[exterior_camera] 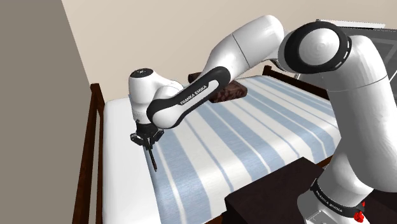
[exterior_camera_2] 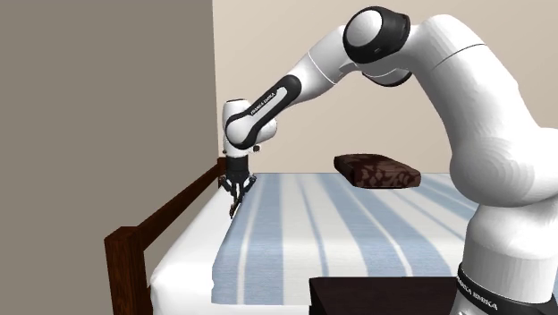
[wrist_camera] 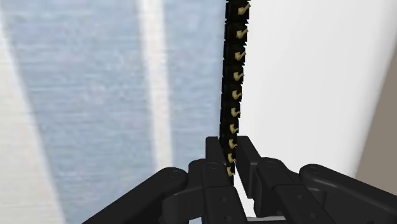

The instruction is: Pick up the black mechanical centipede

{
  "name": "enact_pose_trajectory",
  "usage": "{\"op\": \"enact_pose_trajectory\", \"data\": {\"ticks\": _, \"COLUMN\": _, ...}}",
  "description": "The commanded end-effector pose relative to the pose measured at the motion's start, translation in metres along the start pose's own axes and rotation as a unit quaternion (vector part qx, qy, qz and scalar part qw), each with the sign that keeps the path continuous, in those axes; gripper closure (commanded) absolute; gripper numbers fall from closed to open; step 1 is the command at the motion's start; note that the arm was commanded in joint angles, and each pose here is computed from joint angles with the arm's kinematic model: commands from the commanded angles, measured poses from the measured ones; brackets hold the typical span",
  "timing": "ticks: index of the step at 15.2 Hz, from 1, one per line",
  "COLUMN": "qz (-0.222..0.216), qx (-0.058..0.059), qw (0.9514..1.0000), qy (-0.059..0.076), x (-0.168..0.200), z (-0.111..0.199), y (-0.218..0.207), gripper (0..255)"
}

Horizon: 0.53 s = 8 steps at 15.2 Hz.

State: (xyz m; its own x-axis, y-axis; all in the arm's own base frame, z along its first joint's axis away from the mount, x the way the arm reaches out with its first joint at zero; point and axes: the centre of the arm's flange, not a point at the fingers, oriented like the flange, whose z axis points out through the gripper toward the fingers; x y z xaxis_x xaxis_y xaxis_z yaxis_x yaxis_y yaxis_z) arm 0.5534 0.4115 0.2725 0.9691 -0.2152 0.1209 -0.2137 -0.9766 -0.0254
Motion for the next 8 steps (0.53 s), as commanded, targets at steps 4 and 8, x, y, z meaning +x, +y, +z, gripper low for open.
{"op": "enact_pose_trajectory", "data": {"ticks": 4, "qz": 0.0, "qx": 0.0, "qw": 1.0, "qy": 0.0, "x": 0.003, "z": -0.025, "y": -0.001, "gripper": 255}}
{"op": "enact_pose_trajectory", "data": {"ticks": 8, "qz": 0.0, "qx": 0.0, "qw": 1.0, "qy": 0.0, "x": 0.005, "z": -0.036, "y": -0.001, "gripper": 255}}
